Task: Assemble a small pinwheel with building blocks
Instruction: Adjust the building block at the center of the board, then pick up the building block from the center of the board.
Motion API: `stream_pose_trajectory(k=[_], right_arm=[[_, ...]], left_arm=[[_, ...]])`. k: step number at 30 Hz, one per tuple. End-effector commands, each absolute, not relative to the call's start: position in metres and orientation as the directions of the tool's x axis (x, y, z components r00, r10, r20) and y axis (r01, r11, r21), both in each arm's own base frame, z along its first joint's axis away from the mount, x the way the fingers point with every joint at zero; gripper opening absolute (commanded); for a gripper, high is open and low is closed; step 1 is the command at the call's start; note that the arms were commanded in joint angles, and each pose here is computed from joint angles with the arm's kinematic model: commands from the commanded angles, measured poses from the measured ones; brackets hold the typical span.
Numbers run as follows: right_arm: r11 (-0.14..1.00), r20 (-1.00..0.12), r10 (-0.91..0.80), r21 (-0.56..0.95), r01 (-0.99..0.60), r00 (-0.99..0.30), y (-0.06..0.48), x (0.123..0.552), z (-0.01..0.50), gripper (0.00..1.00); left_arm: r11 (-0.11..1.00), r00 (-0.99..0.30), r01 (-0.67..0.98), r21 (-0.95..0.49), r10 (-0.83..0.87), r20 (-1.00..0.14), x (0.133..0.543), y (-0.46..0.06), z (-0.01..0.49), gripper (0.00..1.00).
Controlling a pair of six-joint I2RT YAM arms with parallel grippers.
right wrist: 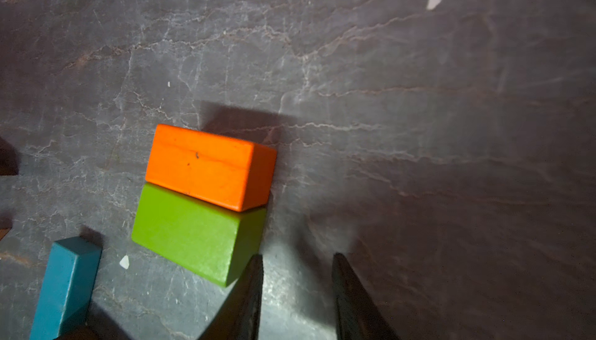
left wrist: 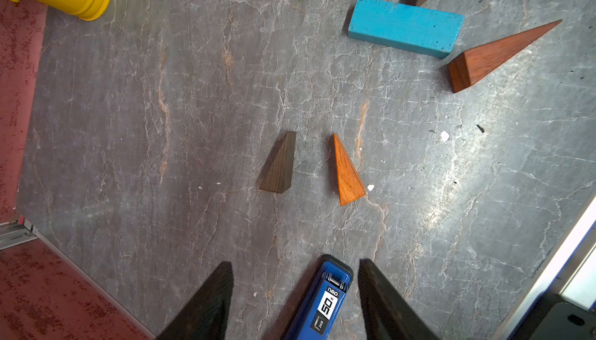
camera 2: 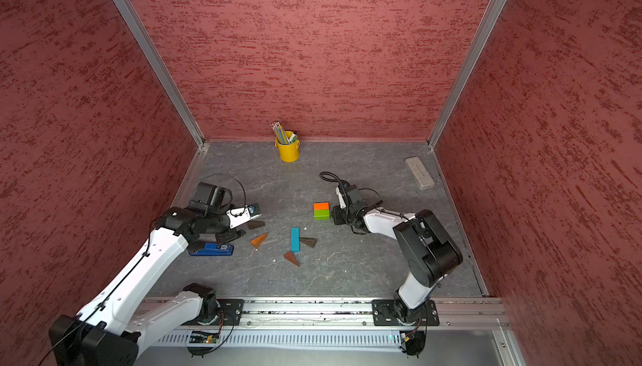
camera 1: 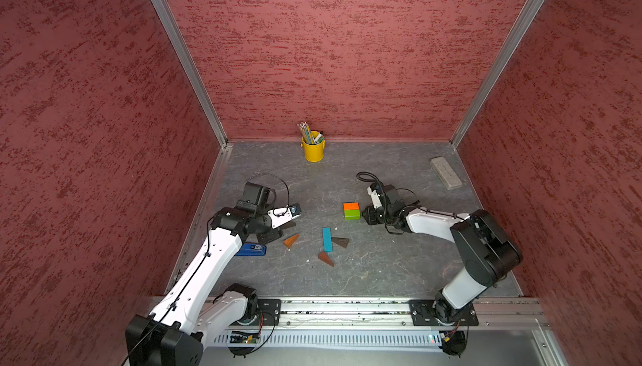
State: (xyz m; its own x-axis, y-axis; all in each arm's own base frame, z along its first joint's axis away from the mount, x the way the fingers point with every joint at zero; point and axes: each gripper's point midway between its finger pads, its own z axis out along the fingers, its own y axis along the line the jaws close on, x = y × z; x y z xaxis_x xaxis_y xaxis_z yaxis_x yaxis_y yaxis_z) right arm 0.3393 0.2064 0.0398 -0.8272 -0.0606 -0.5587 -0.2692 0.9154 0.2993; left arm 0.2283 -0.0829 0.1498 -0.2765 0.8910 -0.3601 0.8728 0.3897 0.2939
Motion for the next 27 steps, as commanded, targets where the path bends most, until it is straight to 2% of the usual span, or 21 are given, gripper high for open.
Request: stream_pose_trajectory(k=[1, 4, 6, 7, 10, 12, 14, 16, 17, 22, 27], right_arm=[[0.946, -0.615, -0.066, 0.212, -0.246, -0.786, 0.191, 0.346, 0.060, 0.39], [0.947, -0.640, -0.094, 0.180, -0.268, -0.763, 0.185, 0.342, 0.071, 0.43], [0.935, -0.679, -0.118, 0.171, -0.312, -0.724, 0.186, 0.340, 0.084, 0.48], [0.925, -0.707, -0.128, 0.168, -0.341, -0.696, 0.187, 0.338, 0.093, 0.51], [0.875, -0.802, -0.150, 0.165, -0.456, -0.578, 0.196, 0.331, 0.125, 0.61], [0.834, -0.856, -0.149, 0.159, -0.528, -0.494, 0.203, 0.323, 0.143, 0.70], [0.818, -0.883, -0.136, 0.155, -0.554, -0.449, 0.204, 0.318, 0.151, 0.75], [0.793, -0.895, -0.137, 0.158, -0.588, -0.425, 0.208, 0.312, 0.154, 0.85], [0.772, -0.900, -0.139, 0.163, -0.614, -0.414, 0.212, 0.308, 0.156, 0.97], [0.627, -0.953, -0.094, 0.169, -0.760, -0.289, 0.232, 0.280, 0.190, 0.99], [0.612, -0.970, -0.107, 0.110, -0.783, -0.219, 0.231, 0.276, 0.201, 0.99]], left_arm=[[0.358, -0.267, 0.890, 0.284, 0.912, -0.311, 0.228, -0.079, 0.139, 0.64], [0.278, -0.216, 0.911, 0.306, 0.951, -0.220, 0.235, -0.070, 0.126, 0.63], [0.185, -0.144, 0.924, 0.334, 0.979, -0.144, 0.242, -0.063, 0.115, 0.61], [0.163, -0.118, 0.918, 0.361, 0.983, -0.143, 0.250, -0.065, 0.115, 0.60], [0.137, -0.036, 0.894, 0.427, 0.971, -0.237, 0.273, -0.076, 0.127, 0.60], [0.015, 0.077, 0.905, 0.424, 0.977, -0.198, 0.273, -0.077, 0.119, 0.59], [-0.046, 0.119, 0.895, 0.443, 0.983, -0.140, 0.284, -0.073, 0.112, 0.59], [-0.058, 0.128, 0.912, 0.407, 0.981, -0.146, 0.288, -0.075, 0.112, 0.59], [-0.069, 0.133, 0.927, 0.369, 0.979, -0.152, 0.286, -0.077, 0.110, 0.59], [-0.122, 0.163, 0.953, 0.278, 0.978, -0.130, 0.279, -0.078, 0.097, 0.58], [-0.134, 0.152, 0.969, 0.208, 0.986, -0.071, 0.276, -0.073, 0.074, 0.54]])
